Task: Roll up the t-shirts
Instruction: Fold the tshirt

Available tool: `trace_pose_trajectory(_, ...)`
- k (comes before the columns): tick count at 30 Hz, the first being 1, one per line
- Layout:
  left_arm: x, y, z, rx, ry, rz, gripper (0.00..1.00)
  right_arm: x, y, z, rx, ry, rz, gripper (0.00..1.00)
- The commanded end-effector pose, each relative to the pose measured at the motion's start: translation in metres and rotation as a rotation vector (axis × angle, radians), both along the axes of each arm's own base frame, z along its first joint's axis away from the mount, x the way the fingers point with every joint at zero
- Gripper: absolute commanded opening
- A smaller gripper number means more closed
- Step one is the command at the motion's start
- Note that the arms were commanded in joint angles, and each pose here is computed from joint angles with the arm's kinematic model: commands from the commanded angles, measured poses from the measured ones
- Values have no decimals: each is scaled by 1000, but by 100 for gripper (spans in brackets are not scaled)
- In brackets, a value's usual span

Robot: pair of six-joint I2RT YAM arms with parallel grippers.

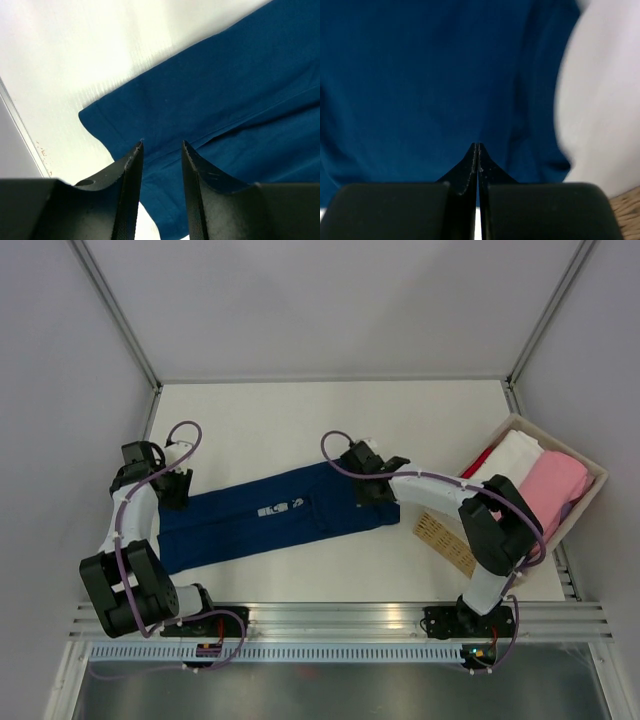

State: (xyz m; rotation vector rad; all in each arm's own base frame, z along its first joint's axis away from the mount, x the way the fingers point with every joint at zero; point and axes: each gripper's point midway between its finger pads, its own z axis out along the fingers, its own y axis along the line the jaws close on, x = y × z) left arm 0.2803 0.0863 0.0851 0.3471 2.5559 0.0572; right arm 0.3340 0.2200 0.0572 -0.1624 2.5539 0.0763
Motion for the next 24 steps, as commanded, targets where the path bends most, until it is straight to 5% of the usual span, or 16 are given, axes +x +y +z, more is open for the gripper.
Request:
trace_pose_trajectory(1, 8, -1, 9, -27, -18, 22, 42, -55, 5, -26, -2, 120, 26, 0)
trace_pose_trajectory(8, 6, -1, 4, -37, -10, 35, 44, -58, 1, -60, -16, 178, 14, 0)
trace_pose_trajectory(14, 1, -5, -4, -46, 9, 24, 45, -20, -15, -66, 14, 173, -33, 0)
trace_pose_trajectory(20, 5, -23, -5, -146, -2, 11, 45, 107, 2, -31, 28, 28, -62, 0)
trace_pose_trajectory(23, 6, -42, -3, -197, -20, -45, 46, 139, 7, -55, -9, 73, -71, 0)
trace_pose_trajectory(24, 4, -45, -6, -195, -9, -55, 46, 177, 17, -25, 38, -14, -86, 0)
